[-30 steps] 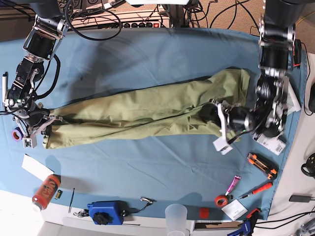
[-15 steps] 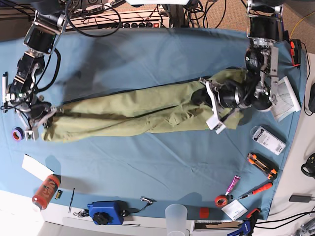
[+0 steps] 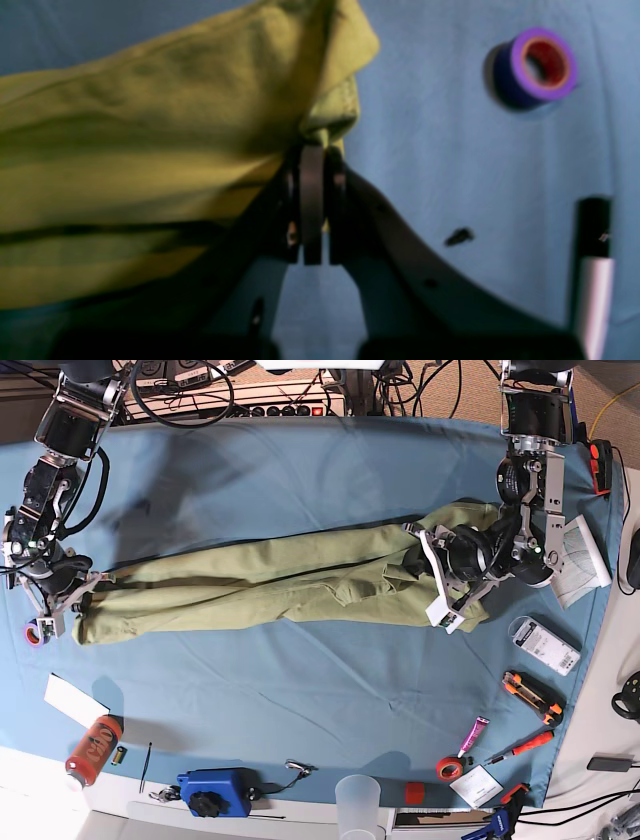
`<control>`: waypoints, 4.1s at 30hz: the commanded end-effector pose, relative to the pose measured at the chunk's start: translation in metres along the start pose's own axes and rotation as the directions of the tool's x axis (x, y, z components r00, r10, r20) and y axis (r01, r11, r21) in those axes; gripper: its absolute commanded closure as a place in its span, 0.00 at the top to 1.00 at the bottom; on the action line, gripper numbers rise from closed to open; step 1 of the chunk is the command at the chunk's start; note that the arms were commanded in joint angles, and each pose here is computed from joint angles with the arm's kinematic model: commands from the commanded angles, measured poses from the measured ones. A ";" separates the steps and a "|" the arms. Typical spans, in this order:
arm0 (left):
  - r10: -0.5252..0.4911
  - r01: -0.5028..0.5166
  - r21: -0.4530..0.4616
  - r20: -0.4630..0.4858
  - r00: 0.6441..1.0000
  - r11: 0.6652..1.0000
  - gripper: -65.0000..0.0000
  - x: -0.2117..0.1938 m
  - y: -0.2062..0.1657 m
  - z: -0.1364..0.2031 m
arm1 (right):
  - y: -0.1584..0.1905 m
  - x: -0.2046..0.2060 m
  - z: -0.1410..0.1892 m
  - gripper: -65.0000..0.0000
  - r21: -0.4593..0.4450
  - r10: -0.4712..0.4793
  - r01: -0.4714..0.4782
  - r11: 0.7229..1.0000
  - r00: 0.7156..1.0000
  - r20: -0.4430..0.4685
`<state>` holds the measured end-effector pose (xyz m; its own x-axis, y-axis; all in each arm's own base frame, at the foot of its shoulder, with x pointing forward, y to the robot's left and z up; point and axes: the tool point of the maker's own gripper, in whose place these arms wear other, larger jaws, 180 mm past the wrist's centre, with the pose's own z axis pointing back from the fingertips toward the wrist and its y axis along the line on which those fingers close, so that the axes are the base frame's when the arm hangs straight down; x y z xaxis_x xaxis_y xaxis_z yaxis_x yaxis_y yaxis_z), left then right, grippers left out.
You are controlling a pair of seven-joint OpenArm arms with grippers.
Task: Layout the t-shirt on the table in an organized manner, then fold the t-shirt properly
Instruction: 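Fold the shirt lengthwise in half with both grippers holding its edges, then release the shirt and move both grippers away from the folded strip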
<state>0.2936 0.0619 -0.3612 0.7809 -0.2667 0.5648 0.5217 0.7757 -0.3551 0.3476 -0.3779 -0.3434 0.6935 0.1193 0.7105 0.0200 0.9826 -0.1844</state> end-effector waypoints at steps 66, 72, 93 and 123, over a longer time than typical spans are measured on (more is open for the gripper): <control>-0.199 0.118 0.356 0.199 0.960 0.927 0.48 0.052 0.002 0.067 | -0.002 0.085 0.058 0.00 0.222 -0.166 0.109 0.969 0.952 0.256; -0.156 0.035 0.466 0.225 0.962 0.884 0.48 0.052 0.030 0.087 | 0.033 0.082 0.027 0.00 0.151 0.006 -0.038 0.988 0.979 0.205; -0.006 -0.182 0.594 0.301 0.954 0.784 0.48 0.004 0.108 0.172 | 0.014 0.025 -0.024 0.00 0.078 -0.068 0.063 0.995 0.996 0.062; 0.021 -0.191 0.559 0.296 0.955 0.807 0.48 -0.005 0.101 0.164 | -0.035 0.058 0.024 0.41 -0.003 -0.166 0.167 0.986 0.981 0.102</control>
<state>0.2808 0.2339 -0.2900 0.6881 -0.0564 0.7234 0.0761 0.9971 0.0052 0.3629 -0.3935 -0.2998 0.6468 -0.0445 0.7613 0.1285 0.9904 -0.0512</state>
